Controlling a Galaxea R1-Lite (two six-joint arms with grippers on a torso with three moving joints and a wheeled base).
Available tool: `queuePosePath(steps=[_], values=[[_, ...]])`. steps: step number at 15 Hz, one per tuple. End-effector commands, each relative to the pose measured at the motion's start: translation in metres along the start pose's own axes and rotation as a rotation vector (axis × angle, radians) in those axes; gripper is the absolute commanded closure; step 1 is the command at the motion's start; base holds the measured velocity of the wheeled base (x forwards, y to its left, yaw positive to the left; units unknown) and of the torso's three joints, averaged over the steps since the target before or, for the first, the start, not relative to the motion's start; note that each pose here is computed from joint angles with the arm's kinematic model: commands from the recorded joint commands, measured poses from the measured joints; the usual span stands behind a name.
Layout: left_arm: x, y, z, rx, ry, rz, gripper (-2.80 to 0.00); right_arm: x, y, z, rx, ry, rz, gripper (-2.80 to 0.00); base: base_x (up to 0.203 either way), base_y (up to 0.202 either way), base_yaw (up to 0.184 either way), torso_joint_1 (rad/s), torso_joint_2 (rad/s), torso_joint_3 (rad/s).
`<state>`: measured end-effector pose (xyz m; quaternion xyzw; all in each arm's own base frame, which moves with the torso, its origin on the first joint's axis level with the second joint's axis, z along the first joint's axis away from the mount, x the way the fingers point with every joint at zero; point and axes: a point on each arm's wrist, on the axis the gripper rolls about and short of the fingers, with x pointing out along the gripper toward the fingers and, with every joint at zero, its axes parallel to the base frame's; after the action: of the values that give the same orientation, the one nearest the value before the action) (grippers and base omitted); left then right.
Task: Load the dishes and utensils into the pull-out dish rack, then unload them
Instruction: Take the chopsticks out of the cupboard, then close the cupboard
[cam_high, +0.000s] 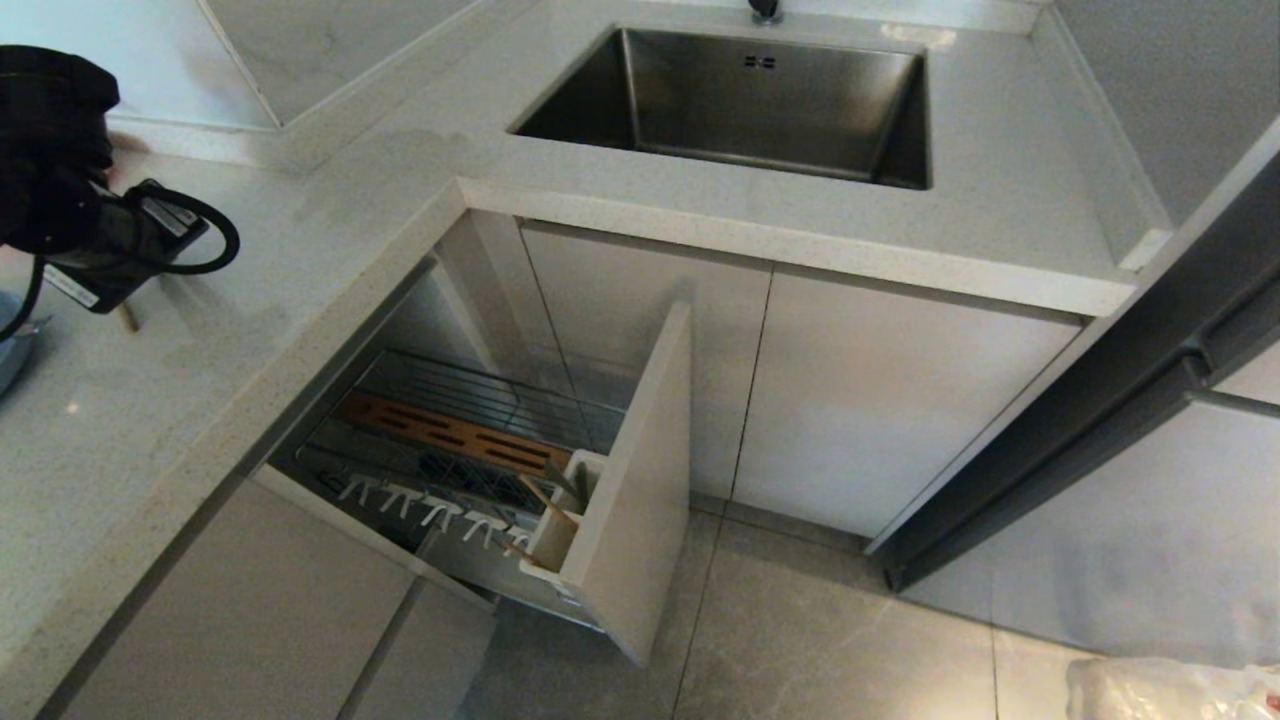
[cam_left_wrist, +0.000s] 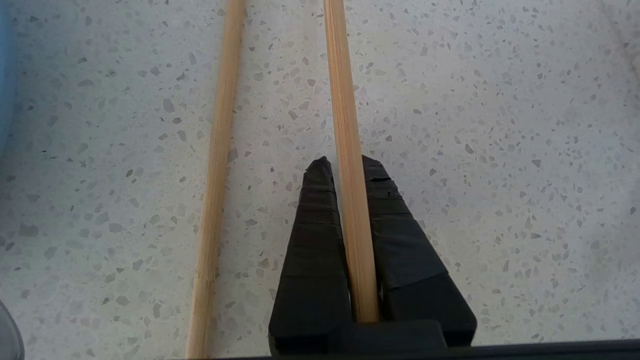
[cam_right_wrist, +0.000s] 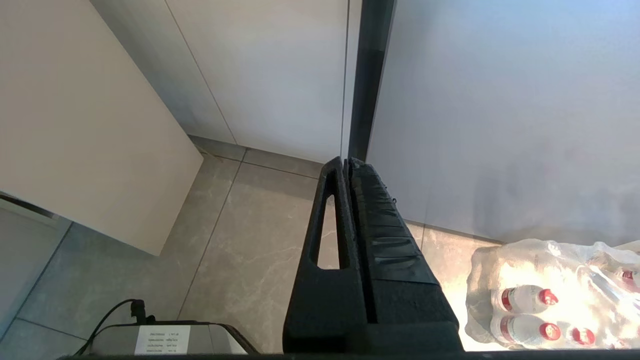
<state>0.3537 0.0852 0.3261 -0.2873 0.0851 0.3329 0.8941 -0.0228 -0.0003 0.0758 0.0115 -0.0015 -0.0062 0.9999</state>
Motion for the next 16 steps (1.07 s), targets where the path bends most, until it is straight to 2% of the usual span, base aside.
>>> queuePosePath(steps=[1, 2, 3, 8, 13, 14, 16], values=[[0.0, 0.0, -0.001, -0.002, 0.002, 0.004, 0.0, 0.0, 0.0, 0.0, 0.0, 0.001, 0.0, 0.0, 0.0, 0.0, 0.0, 0.0, 0.0, 0.0], [-0.001, 0.001, 0.0, -0.002, 0.002, 0.004, -2.1, 0.0, 0.0, 0.0, 0.0, 0.001, 0.0, 0.0, 0.0, 0.0, 0.0, 0.0, 0.0, 0.0], [-0.002, 0.0, 0.001, -0.005, -0.003, 0.002, -2.8, 0.0, 0.0, 0.0, 0.0, 0.001, 0.0, 0.0, 0.0, 0.0, 0.0, 0.0, 0.0, 0.0], [-0.017, 0.001, 0.01, -0.017, -0.028, -0.015, -2.8, 0.0, 0.0, 0.0, 0.0, 0.0, 0.0, 0.0, 0.0, 0.0, 0.0, 0.0, 0.0, 0.0], [-0.061, 0.008, 0.029, -0.043, -0.081, -0.06, -2.8, 0.0, 0.0, 0.0, 0.0, 0.001, 0.0, 0.0, 0.0, 0.0, 0.0, 0.0, 0.0, 0.0], [-0.07, 0.01, 0.032, -0.046, -0.091, -0.07, -0.02, 0.0, 0.0, 0.0, 0.0, 0.0, 0.0, 0.0, 0.0, 0.0, 0.0, 0.0, 0.0, 0.0], [-0.091, 0.014, 0.039, -0.039, -0.12, -0.093, 0.0, 0.0, 0.0, 0.0, 0.0, 0.001, 0.0, 0.0, 0.0, 0.0, 0.0, 0.0, 0.0, 0.0]])
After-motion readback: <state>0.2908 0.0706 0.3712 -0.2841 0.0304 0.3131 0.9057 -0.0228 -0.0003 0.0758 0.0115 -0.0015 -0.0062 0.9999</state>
